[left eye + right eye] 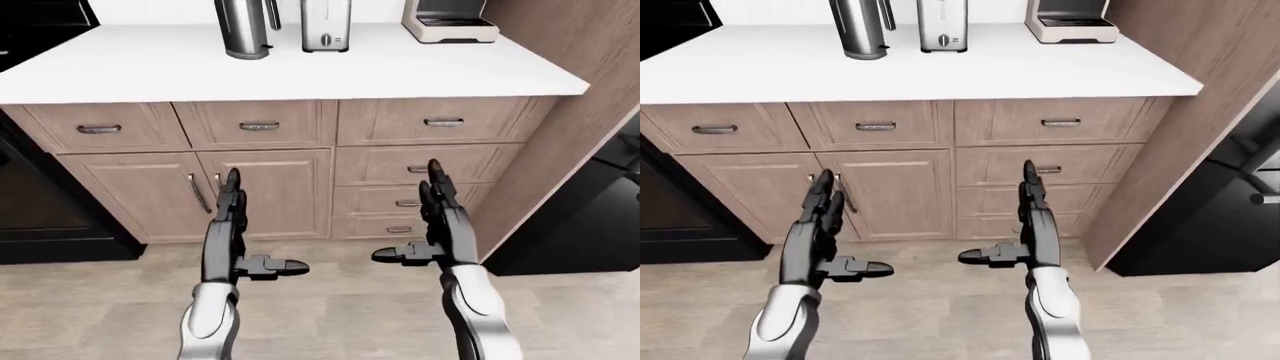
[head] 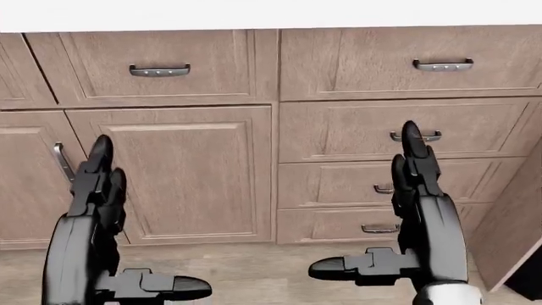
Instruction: Press down the lever to turn on the electric kettle.
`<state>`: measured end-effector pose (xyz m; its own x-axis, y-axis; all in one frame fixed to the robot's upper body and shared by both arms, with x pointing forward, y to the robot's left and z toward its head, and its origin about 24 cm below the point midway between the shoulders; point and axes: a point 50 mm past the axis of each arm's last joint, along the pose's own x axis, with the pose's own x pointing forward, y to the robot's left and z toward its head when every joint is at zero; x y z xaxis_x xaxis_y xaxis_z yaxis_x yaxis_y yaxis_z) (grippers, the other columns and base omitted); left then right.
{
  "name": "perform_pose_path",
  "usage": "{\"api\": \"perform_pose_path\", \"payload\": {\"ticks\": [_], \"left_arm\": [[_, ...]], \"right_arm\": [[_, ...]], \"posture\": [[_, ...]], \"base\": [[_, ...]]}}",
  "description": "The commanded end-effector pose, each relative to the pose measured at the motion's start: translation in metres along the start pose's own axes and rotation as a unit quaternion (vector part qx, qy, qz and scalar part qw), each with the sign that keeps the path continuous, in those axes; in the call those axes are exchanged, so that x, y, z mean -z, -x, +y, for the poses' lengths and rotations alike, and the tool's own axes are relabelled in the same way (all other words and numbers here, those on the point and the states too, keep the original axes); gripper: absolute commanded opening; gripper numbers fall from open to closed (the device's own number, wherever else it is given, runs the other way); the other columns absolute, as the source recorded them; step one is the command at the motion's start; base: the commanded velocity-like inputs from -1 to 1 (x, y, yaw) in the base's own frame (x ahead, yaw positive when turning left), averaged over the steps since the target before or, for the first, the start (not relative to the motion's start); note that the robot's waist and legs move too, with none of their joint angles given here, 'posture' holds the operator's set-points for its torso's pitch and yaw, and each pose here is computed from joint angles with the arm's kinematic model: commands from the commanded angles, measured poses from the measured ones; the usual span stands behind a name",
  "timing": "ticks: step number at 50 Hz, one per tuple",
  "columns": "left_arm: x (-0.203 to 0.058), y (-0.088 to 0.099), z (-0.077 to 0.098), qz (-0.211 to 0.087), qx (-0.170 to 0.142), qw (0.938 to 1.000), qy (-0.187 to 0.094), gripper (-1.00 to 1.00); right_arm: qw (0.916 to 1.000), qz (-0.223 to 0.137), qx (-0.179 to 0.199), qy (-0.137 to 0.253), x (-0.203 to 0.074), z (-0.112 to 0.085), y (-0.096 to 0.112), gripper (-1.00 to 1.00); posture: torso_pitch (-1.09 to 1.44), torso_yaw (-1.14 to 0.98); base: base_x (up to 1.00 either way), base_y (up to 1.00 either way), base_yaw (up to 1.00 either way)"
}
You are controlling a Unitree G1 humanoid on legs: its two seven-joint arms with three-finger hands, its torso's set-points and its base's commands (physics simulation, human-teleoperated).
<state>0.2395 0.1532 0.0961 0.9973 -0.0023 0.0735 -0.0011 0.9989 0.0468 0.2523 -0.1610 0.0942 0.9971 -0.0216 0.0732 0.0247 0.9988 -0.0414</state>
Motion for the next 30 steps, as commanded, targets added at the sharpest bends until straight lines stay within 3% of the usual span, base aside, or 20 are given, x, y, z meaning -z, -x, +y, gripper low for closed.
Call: {"api": "perform_pose_path", "payload": {"ticks": [1,11,30], "left_arm": [[-0.016,-0.001,0.001,-0.04,-0.001,0.9992,-0.002,1.0],[-0.038,0.001,0.004,-0.068,-0.013,0.9974,-0.019,1.0],[-0.075,0.01,0.011,-0.111,-0.026,0.9932,-0.025,1.0]], "right_arm": [[0.9994,-0.035,-0.004,0.001,-0.011,0.002,-0.003,1.0],[0.997,-0.076,0.007,0.013,-0.041,-0.006,-0.001,1.0],[0.9937,-0.11,0.0,0.023,-0.069,-0.002,0.001,1.0]], "posture": [[0.0,0.0],[0.0,0.0],[0.0,0.0]], "base": [[0.0,0.0,0.0],[0.0,0.0,0.0],[0.0,0.0,0.0]]}}
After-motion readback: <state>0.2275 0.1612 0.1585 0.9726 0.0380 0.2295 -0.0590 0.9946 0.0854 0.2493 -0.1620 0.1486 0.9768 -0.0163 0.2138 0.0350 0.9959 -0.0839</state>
